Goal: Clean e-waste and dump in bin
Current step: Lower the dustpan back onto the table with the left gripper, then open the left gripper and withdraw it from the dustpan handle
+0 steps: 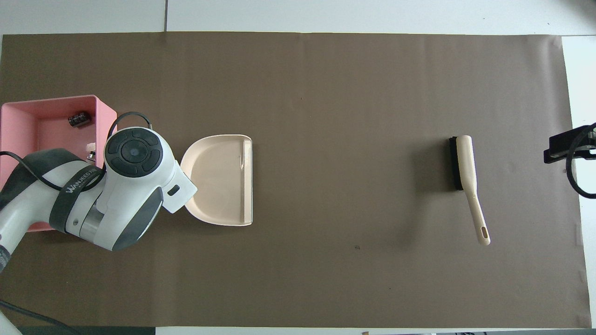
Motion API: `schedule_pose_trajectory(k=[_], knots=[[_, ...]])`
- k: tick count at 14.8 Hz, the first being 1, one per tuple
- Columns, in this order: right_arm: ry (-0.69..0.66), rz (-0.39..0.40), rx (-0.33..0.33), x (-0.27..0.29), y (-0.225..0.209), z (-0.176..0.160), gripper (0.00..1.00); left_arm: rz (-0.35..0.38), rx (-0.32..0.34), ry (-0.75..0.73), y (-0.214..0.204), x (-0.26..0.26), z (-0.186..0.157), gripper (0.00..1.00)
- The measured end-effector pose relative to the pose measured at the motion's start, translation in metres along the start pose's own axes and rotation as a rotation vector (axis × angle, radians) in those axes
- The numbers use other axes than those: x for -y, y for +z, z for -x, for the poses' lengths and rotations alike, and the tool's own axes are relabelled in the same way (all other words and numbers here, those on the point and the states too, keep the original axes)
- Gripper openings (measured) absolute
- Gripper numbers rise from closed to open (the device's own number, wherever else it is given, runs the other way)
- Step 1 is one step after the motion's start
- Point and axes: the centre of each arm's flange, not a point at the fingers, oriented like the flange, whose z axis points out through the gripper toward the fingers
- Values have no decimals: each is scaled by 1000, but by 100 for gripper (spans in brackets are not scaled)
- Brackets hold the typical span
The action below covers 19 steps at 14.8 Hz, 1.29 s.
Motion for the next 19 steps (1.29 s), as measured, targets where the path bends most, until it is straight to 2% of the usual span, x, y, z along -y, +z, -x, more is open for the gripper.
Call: schedule_pose_trajectory(k=[4, 11, 19], knots=[[0, 0, 0, 0, 0, 0, 100, -18, -21, -1, 22, -18, -24, 32], [0, 0, 0, 0, 0, 0, 100, -53, -45, 17, 24, -28, -46, 32], [0, 0, -1, 0, 0, 0, 100, -49, -54, 11, 28, -33, -51, 32]])
